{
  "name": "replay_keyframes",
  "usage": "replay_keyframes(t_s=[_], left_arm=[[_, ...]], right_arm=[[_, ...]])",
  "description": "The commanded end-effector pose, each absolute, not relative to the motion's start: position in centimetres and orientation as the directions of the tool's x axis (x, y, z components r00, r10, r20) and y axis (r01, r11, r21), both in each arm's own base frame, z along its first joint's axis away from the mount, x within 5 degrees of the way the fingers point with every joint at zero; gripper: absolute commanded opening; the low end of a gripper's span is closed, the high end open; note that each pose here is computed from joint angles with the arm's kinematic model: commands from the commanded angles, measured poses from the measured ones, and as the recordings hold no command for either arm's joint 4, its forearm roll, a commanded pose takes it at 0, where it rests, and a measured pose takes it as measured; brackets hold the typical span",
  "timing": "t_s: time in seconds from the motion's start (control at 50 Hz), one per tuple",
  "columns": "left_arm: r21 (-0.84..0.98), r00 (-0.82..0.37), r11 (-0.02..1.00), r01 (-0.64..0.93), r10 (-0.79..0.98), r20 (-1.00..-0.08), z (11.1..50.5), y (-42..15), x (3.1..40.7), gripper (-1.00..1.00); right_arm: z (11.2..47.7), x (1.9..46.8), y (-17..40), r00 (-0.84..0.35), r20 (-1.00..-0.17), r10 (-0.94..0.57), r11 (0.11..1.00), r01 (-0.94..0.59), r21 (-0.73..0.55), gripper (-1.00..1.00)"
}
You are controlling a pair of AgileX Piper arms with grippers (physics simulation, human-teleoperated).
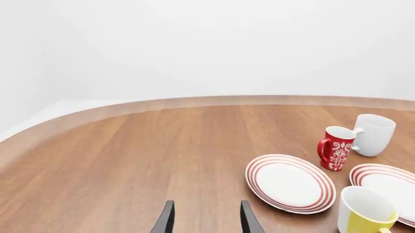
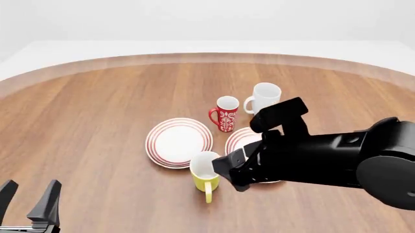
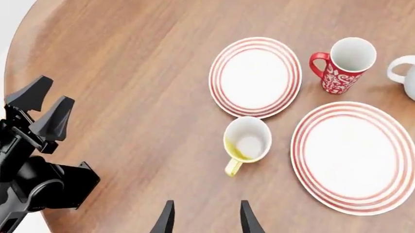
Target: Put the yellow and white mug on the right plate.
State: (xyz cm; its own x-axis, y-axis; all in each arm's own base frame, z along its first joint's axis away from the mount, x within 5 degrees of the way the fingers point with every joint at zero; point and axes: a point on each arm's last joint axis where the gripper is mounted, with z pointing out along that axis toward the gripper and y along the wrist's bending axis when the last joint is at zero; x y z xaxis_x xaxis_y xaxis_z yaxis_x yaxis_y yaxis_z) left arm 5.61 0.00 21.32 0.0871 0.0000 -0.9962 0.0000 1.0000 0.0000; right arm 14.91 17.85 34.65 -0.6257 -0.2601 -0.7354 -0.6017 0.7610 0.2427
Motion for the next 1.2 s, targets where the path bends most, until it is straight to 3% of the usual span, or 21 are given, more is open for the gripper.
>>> replay_keyframes(t_s=[0.02, 1.2], left_arm=[[0.000, 0.087, 1.000, 0.000, 0.000, -0.996, 21.3, 0.0, 5.6, 1.00], [0.000, 0.087, 1.000, 0.000, 0.000, -0.996, 21.3, 0.0, 5.6, 1.00]], right_arm=[[33.6, 15.4, 18.3, -0.637, -0.722, -0.270, 0.767, -0.596, 0.239, 1.00], [28.9, 17.6, 19.6, -0.677, -0.692, -0.253, 0.799, -0.549, 0.245, 1.00]])
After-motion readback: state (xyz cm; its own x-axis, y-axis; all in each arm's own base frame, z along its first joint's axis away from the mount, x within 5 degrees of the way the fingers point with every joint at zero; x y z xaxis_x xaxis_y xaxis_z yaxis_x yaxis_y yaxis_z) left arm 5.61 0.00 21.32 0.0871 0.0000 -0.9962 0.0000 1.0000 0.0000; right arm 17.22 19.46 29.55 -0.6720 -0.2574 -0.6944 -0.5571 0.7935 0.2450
